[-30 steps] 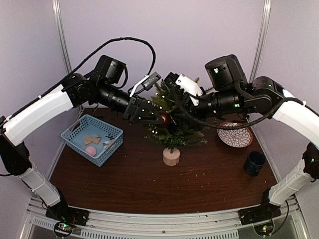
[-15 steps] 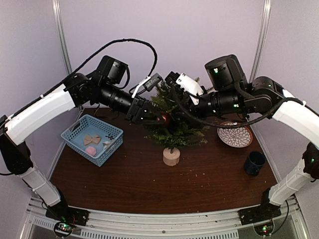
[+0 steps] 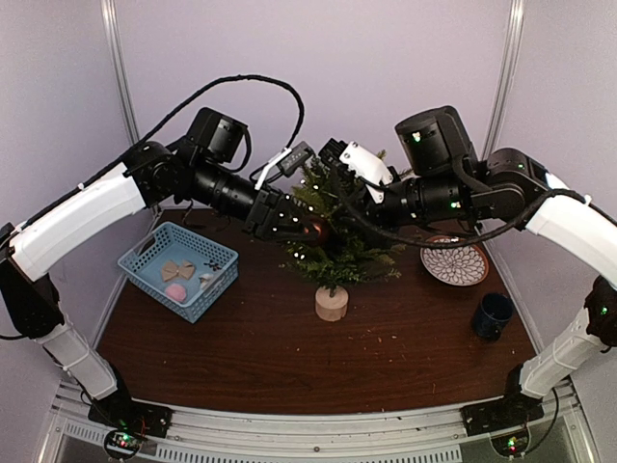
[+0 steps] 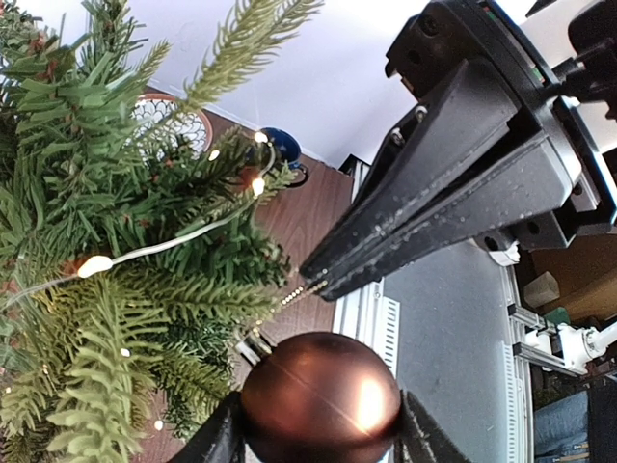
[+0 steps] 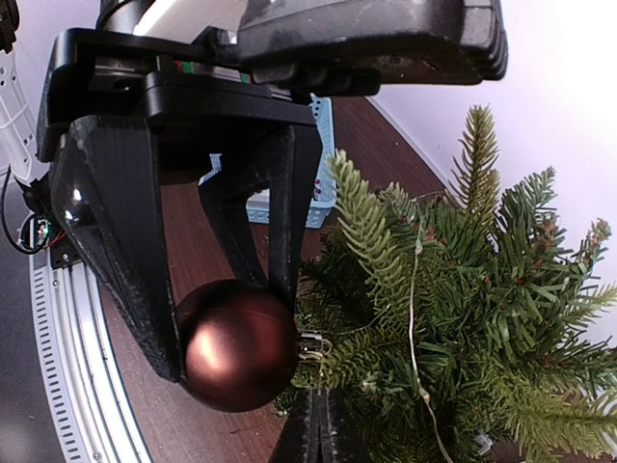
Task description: Decorate the small christmas tree
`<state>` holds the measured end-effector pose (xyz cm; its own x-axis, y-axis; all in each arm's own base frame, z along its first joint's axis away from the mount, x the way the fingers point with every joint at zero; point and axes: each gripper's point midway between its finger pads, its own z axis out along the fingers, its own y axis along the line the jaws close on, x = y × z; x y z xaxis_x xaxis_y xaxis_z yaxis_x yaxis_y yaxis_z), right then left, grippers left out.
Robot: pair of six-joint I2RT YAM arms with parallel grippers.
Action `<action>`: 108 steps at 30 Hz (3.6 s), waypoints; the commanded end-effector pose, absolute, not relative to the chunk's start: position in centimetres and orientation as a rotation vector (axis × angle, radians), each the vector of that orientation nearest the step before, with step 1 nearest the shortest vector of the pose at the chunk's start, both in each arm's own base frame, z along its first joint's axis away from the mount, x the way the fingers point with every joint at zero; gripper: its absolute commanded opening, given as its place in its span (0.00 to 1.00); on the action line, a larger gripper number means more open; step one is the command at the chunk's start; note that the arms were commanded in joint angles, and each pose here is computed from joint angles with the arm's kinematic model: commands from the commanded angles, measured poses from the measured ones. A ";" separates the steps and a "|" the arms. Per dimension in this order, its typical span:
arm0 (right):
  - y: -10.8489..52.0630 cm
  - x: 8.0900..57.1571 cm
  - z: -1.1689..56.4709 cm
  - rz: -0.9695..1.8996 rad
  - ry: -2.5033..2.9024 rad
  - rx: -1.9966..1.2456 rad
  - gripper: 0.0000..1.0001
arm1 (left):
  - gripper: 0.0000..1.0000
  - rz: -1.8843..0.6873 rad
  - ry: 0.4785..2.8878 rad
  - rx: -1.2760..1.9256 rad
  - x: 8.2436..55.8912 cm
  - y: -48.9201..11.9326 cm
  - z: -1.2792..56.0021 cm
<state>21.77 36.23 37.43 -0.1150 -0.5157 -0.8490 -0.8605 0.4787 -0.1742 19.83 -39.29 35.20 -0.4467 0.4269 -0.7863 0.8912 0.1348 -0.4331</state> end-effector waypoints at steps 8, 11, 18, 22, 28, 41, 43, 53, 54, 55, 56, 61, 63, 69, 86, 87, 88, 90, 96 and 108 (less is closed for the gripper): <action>36.5 21.9 39.0 0.489 1.740 -1.132 0.04 | 0.25 -1.309 1.845 1.263 19.5 -39.1 36.9; 36.4 22.0 38.9 0.479 1.744 -1.129 0.04 | 0.24 -1.310 1.846 1.258 19.7 -39.1 36.9; 36.4 22.4 38.7 0.458 1.753 -1.120 0.05 | 0.24 -1.290 1.859 1.230 20.4 -38.9 36.7; 36.3 22.9 38.6 0.431 1.764 -1.107 0.06 | 0.24 -1.285 1.870 1.226 20.6 -38.9 36.5; 36.3 23.2 38.5 0.421 1.770 -1.096 0.09 | 0.24 -1.288 1.877 1.224 20.6 -38.9 36.2; 36.2 21.9 40.4 0.501 1.701 -1.101 0.04 | 0.23 -1.351 1.808 1.251 19.6 -38.9 37.5; 36.1 21.7 40.5 0.516 1.697 -1.107 0.03 | 0.22 -1.365 1.788 1.253 19.4 -38.9 37.8; 35.9 21.4 40.0 0.511 1.707 -1.129 0.16 | 0.20 -1.379 1.772 1.250 19.4 -39.0 38.2; 35.7 21.4 39.9 0.508 1.708 -1.126 0.19 | 0.20 -1.384 1.768 1.252 19.3 -39.0 38.3; 35.6 21.3 39.7 0.502 1.708 -1.127 0.20 | 0.20 -1.385 1.765 1.255 19.3 -39.0 38.3; 35.4 21.3 39.5 0.500 1.707 -1.129 0.22 | 0.20 -1.391 1.759 1.259 19.2 -39.0 38.4; 35.0 21.1 39.2 0.509 1.698 -1.122 0.33 | 0.20 -1.443 1.700 1.290 18.4 -39.0 39.3; 34.9 21.0 39.0 0.513 1.697 -1.125 0.33 | 0.20 -1.454 1.692 1.297 18.3 -39.1 39.4; 35.3 21.2 38.9 0.510 1.690 -1.128 0.33 | 0.20 -1.462 1.686 1.294 18.4 -39.2 39.5; 35.8 23.5 38.7 0.415 1.718 -1.079 0.25 | 0.19 -1.404 1.755 1.228 20.5 -38.9 38.0; 35.8 23.5 38.7 0.415 1.719 -1.078 0.24 | 0.19 -1.400 1.757 1.226 20.6 -38.9 37.9; 35.9 23.5 38.6 0.416 1.720 -1.081 0.23 | 0.19 -1.398 1.763 1.223 20.7 -38.9 37.8; 35.9 23.5 38.5 0.418 1.723 -1.083 0.22 | 0.19 -1.390 1.775 1.217 20.9 -38.9 37.5; 35.7 23.7 38.4 0.402 1.732 -1.076 0.21 | 0.19 -1.383 1.794 1.212 21.2 -39.0 36.8; 35.3 23.2 38.7 0.419 1.725 -1.080 0.24 | 0.19 -1.507 1.695 1.273 19.4 -39.1 38.2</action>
<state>23.16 36.01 37.48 -0.0923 -0.4849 -0.8697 -0.8276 0.5230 -0.2038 20.17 -39.08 36.54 -0.4466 0.3375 -0.8286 0.8834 0.0196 -0.4682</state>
